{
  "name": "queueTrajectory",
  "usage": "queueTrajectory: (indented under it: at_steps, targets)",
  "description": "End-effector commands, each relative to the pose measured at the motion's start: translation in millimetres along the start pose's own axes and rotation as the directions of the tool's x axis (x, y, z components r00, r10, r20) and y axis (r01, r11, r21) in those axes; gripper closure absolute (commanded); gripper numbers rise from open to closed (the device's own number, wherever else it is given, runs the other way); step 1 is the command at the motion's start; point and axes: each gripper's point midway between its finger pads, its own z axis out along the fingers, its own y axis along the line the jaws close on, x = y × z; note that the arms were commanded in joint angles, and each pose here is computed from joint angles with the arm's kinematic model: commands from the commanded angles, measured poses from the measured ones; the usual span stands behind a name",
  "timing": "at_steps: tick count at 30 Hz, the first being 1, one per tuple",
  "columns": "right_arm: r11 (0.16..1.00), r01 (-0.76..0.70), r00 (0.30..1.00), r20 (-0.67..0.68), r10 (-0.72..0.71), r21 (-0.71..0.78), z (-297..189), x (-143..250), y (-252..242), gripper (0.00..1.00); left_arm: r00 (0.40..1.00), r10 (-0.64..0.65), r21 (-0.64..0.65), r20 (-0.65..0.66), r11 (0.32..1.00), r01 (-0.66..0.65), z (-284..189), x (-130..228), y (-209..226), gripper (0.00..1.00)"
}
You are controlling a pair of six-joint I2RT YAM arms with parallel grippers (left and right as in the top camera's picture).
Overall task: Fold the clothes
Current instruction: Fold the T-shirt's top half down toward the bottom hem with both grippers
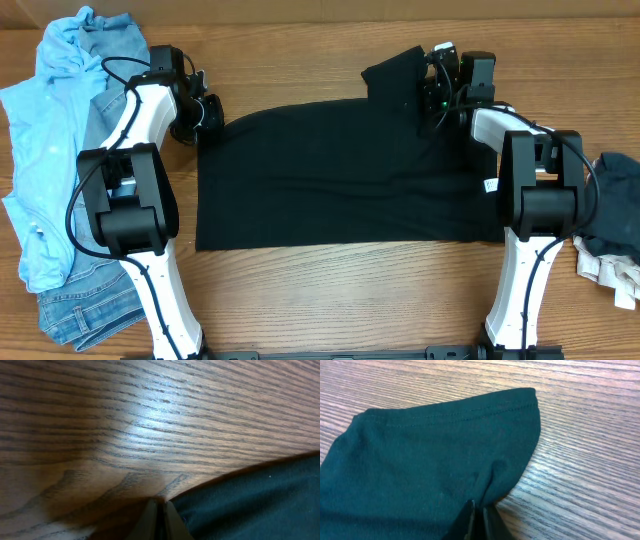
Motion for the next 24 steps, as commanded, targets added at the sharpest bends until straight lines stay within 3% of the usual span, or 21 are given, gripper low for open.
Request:
queueTrajectory:
  at_steps: [1,11,15,20,23,24]
  targets:
    - [0.999,-0.053,0.998,0.023,0.053,0.009,-2,-11,-2,0.96,0.996,-0.019,-0.042,-0.082,0.999,0.015,19,24,8,0.95]
    - [0.993,-0.067,0.998,-0.006,0.068,0.093,-76,-59,0,0.96,0.999,0.003,-0.023,-0.035,1.000,-0.004,-4,13,-2,0.96]
    - [0.978,-0.181,0.983,0.000,0.182,0.107,-104,-70,-3,0.96,0.999,0.040,0.037,0.025,0.998,-0.041,-37,3,-22,0.96]
    - [0.967,-0.222,0.965,-0.115,0.236,0.123,-127,-48,2,0.87,0.998,0.047,0.038,0.041,0.998,-0.048,-69,6,-31,0.96]
    - [0.954,-0.233,0.939,-0.212,0.271,0.188,-138,-23,0,0.89,0.999,0.039,0.035,0.015,0.999,-0.040,-84,17,-34,0.96]
    - [0.952,-0.235,0.932,-0.231,0.278,0.197,-140,-19,0,0.93,0.999,0.037,0.034,0.009,0.999,-0.038,-88,20,-34,0.96]
